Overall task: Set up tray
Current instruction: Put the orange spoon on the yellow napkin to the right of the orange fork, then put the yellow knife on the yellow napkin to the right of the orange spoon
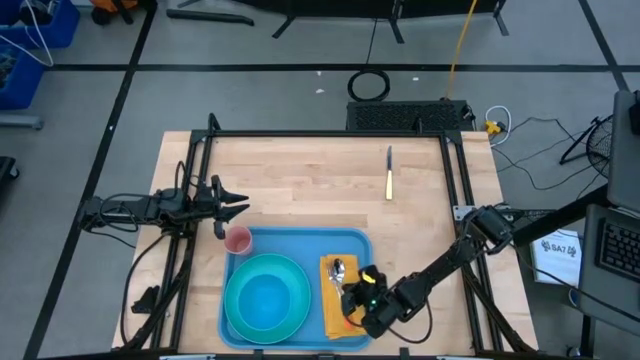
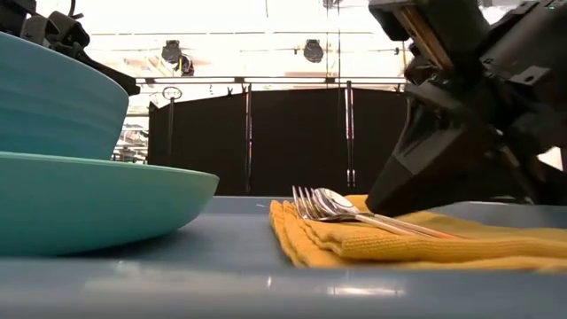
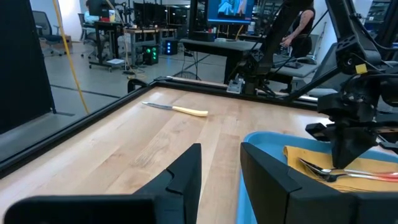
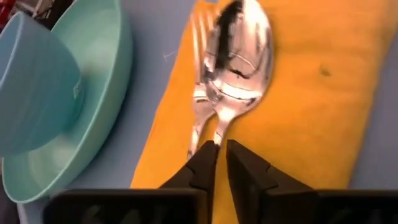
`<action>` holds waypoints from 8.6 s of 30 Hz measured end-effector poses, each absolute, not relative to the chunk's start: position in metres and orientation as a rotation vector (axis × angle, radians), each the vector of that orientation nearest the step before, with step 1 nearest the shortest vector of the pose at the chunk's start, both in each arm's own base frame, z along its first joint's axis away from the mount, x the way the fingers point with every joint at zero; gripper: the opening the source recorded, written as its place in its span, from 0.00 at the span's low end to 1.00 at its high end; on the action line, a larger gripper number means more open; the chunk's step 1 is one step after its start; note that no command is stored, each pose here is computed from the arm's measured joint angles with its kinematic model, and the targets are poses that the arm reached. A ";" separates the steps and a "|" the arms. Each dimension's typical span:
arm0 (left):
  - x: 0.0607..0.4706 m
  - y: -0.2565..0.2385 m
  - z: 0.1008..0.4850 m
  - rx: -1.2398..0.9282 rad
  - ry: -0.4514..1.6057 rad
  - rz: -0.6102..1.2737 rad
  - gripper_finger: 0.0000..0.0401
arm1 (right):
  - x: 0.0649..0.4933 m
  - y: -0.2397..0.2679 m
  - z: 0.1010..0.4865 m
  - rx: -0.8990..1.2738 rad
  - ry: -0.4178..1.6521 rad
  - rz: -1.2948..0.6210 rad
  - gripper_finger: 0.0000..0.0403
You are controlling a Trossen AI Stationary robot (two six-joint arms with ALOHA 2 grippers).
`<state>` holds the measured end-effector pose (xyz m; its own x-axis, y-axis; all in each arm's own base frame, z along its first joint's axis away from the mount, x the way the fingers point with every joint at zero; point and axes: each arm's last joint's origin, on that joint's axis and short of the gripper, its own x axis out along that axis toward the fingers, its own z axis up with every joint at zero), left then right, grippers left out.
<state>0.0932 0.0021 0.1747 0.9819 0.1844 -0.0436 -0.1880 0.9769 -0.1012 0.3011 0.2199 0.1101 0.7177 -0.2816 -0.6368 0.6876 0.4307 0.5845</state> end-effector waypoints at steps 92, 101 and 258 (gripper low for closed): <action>0.093 0.002 0.175 -0.105 0.034 0.188 0.29 | 0.325 0.153 0.122 0.562 0.918 -0.422 0.10; 0.093 0.002 0.175 -0.105 0.034 0.188 0.29 | 0.325 0.152 0.127 0.574 0.921 -0.418 0.29; 0.093 0.002 0.175 -0.105 0.034 0.188 0.29 | 0.268 0.270 0.125 1.115 0.466 -0.801 0.13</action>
<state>0.0932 0.0021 0.1747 0.9818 0.1848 -0.0436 -0.1883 0.9769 -0.1012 0.2684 0.2701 0.1254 0.6410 -0.3310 -0.6925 0.7656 0.2113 0.6077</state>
